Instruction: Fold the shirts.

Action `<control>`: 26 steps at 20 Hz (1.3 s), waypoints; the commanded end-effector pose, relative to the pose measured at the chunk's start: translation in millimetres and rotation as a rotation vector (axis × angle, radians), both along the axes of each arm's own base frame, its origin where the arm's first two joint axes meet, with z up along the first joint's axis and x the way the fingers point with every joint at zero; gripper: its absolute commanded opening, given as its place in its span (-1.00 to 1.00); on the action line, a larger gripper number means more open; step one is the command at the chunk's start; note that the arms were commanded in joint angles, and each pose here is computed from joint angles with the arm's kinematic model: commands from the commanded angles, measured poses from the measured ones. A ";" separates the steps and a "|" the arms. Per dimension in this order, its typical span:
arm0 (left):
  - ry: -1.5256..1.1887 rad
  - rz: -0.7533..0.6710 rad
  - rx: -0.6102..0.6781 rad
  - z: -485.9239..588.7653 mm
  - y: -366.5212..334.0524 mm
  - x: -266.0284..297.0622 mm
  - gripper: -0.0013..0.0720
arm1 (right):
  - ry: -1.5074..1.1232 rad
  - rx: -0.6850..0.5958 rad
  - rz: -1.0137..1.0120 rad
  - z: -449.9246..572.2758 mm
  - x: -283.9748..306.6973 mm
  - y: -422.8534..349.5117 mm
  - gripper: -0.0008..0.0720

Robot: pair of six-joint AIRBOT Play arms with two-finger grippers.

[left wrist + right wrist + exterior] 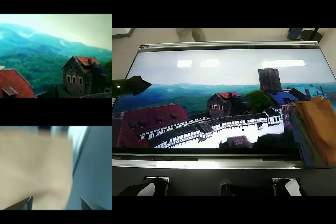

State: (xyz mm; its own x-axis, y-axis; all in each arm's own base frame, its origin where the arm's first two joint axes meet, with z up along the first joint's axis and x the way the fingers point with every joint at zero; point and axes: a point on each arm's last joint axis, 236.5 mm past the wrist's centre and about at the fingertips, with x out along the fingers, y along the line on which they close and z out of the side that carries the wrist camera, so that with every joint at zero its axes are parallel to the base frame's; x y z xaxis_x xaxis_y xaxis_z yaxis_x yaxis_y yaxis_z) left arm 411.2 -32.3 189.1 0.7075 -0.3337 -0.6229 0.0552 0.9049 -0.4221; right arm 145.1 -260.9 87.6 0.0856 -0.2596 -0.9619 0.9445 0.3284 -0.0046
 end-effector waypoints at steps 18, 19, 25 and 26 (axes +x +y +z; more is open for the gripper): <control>0.482 -0.005 0.401 -155.1 -19.7 -77.1 0.95 | -0.024 0.267 1.240 -19.2 214.5 370.9 0.91; 0.474 -0.004 0.399 -152.4 -19.7 -76.2 0.95 | -0.023 0.271 1.240 -18.3 213.2 371.4 0.91; 0.475 -0.004 0.400 -152.8 -20.0 -75.7 0.95 | -0.023 0.268 1.240 -18.4 213.5 370.8 0.91; 0.475 -0.004 0.399 -152.8 -20.1 -75.6 0.95 | -0.023 0.268 1.240 -18.4 213.5 370.8 0.91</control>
